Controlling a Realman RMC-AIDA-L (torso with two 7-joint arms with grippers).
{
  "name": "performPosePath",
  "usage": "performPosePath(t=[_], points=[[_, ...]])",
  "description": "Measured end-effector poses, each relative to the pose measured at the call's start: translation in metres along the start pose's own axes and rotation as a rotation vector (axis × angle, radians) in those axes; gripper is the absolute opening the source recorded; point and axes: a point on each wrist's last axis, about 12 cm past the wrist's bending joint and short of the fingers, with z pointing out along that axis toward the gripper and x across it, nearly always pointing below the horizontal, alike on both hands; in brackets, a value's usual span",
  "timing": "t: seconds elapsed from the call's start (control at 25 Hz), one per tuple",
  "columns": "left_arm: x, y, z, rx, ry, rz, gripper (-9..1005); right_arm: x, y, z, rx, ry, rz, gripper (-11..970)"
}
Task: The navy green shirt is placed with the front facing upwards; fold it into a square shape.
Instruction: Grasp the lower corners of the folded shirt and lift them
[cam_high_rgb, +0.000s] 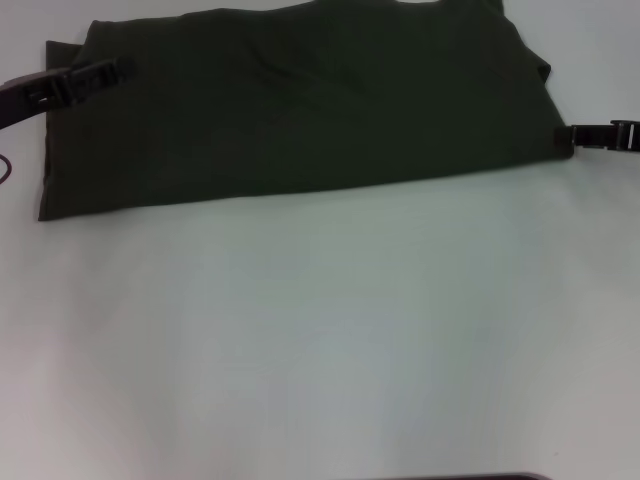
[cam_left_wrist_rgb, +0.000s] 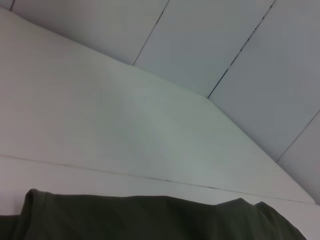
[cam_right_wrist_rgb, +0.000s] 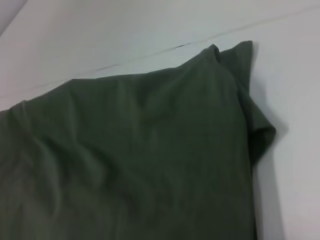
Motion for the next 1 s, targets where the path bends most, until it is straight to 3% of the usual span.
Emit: performPosePath(t=[1.0], points=[[-0.002,-0.001,0.003,-0.004,-0.004,0.012,802,-0.003,0.009,0.026,0.010,-0.009,0.010,594]])
